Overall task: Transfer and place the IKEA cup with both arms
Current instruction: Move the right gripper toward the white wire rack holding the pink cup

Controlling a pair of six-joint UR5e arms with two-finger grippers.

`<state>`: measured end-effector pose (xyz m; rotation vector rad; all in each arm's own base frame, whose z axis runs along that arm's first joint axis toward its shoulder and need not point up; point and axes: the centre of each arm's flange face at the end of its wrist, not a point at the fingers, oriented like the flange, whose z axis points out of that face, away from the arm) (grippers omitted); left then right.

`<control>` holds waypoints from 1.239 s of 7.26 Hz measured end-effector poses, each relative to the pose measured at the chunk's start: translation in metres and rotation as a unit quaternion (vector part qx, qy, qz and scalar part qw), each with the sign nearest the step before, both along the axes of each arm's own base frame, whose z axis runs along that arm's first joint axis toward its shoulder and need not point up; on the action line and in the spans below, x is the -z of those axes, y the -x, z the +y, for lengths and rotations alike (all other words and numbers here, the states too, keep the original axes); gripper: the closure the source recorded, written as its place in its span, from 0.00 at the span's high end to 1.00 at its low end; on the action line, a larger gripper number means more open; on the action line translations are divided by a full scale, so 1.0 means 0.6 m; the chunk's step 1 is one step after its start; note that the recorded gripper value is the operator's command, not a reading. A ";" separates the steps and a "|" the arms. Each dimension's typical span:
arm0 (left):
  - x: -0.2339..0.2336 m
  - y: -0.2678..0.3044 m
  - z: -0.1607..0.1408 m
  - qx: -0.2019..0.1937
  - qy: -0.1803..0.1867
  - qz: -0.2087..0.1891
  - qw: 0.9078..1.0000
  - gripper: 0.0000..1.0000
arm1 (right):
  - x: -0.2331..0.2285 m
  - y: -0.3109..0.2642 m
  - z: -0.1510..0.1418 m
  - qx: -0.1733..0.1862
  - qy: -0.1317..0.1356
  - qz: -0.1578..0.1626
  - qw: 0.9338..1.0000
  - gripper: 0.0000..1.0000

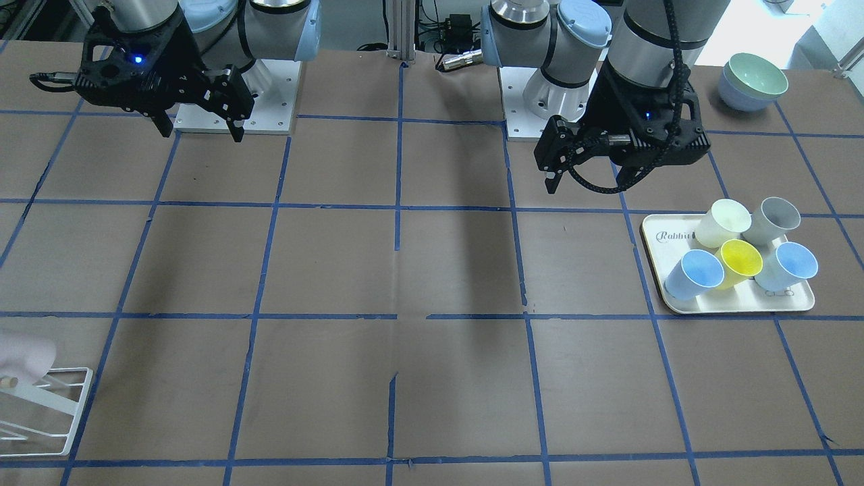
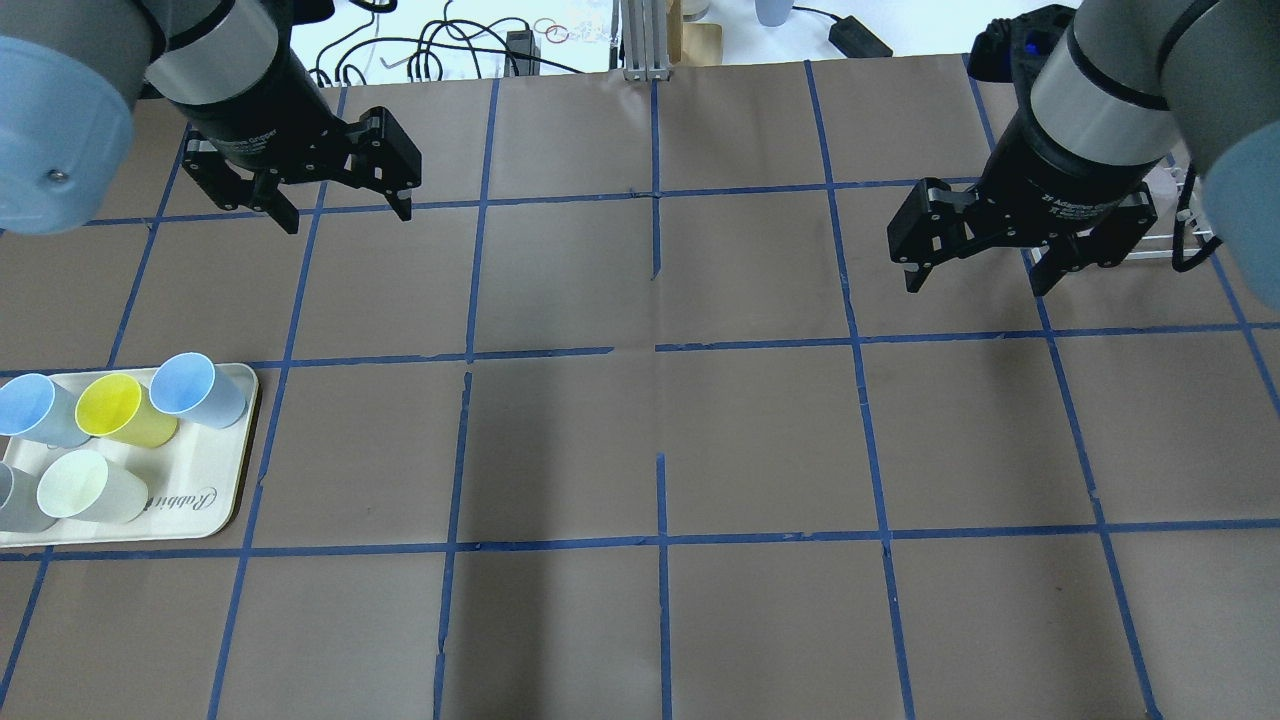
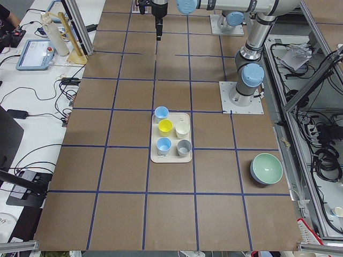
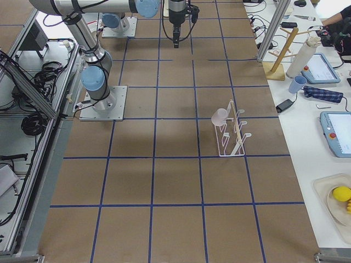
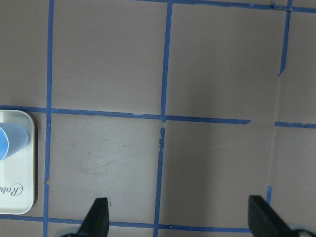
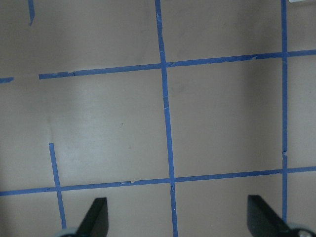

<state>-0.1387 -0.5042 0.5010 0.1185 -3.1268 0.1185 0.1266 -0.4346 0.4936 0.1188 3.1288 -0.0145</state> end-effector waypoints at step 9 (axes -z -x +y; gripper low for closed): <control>-0.003 0.000 0.002 0.000 0.002 0.001 1.000 1.00 | 0.004 0.075 -0.025 0.038 0.001 -0.004 0.999 1.00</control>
